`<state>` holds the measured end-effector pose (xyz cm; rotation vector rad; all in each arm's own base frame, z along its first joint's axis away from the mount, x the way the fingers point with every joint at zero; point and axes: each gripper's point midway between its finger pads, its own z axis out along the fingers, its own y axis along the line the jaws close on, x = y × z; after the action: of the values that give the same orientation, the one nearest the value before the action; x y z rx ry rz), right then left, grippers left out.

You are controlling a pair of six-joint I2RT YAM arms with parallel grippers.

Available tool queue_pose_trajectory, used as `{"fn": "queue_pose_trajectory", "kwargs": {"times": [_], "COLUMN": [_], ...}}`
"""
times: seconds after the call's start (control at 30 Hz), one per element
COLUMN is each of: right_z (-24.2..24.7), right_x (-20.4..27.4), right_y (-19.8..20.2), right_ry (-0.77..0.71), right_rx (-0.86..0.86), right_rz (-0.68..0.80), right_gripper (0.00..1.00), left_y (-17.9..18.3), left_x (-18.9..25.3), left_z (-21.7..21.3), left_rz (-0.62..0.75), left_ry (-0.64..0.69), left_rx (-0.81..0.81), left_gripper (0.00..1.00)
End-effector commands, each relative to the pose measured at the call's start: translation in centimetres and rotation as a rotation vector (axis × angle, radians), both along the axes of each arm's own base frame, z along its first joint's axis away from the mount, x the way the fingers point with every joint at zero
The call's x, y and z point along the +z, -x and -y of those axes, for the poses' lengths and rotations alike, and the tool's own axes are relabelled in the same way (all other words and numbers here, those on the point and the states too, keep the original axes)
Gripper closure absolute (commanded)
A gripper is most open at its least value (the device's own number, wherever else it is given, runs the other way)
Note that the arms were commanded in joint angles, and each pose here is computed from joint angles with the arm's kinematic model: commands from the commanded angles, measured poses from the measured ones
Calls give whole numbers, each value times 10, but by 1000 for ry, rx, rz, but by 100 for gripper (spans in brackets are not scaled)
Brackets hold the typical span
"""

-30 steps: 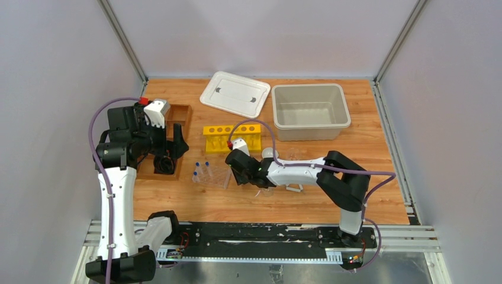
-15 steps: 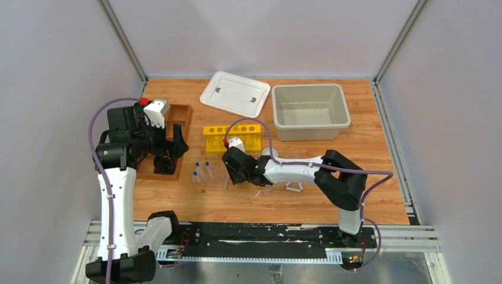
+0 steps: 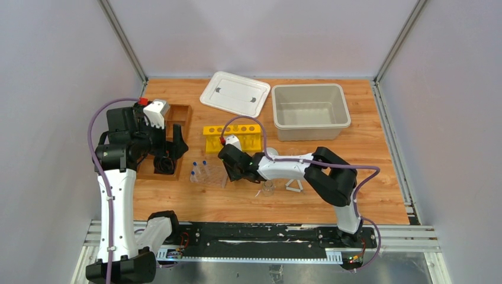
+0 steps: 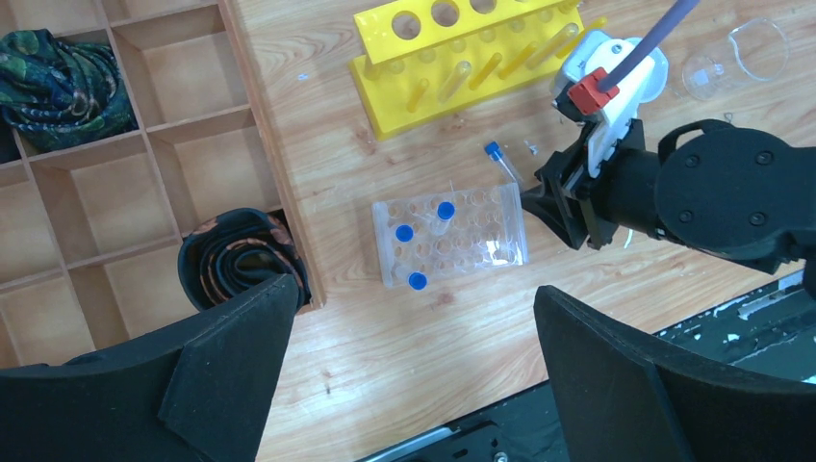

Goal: Organize the chemistry lab equipment

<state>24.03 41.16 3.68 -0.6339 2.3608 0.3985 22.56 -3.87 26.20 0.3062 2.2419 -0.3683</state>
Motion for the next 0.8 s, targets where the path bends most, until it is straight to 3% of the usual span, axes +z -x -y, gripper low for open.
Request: {"fn": "queue_pose_trajectory", "kwargs": {"times": [0.0,0.6,0.67,0.77], "right_z": [3,4,4,5], "right_x": [-7,-27,-25,-17], "right_y": [-11,-33,-33,-33], "right_ry": [17,94,97,90], "right_rx": [-35,-47,-45,-44], "right_rz": [-1,5,4,11], "right_gripper": [60,68,72,90], "left_y": [1,3,4,4], "left_x": [10,12,12,13], "left_z": [-1,1,2,3], "left_rz": [34,30,32,37], "left_ry": [-12,-1,0,3], "left_rx": [-3,-2,-4,-13], "left_gripper": [0,0,0,0]}}
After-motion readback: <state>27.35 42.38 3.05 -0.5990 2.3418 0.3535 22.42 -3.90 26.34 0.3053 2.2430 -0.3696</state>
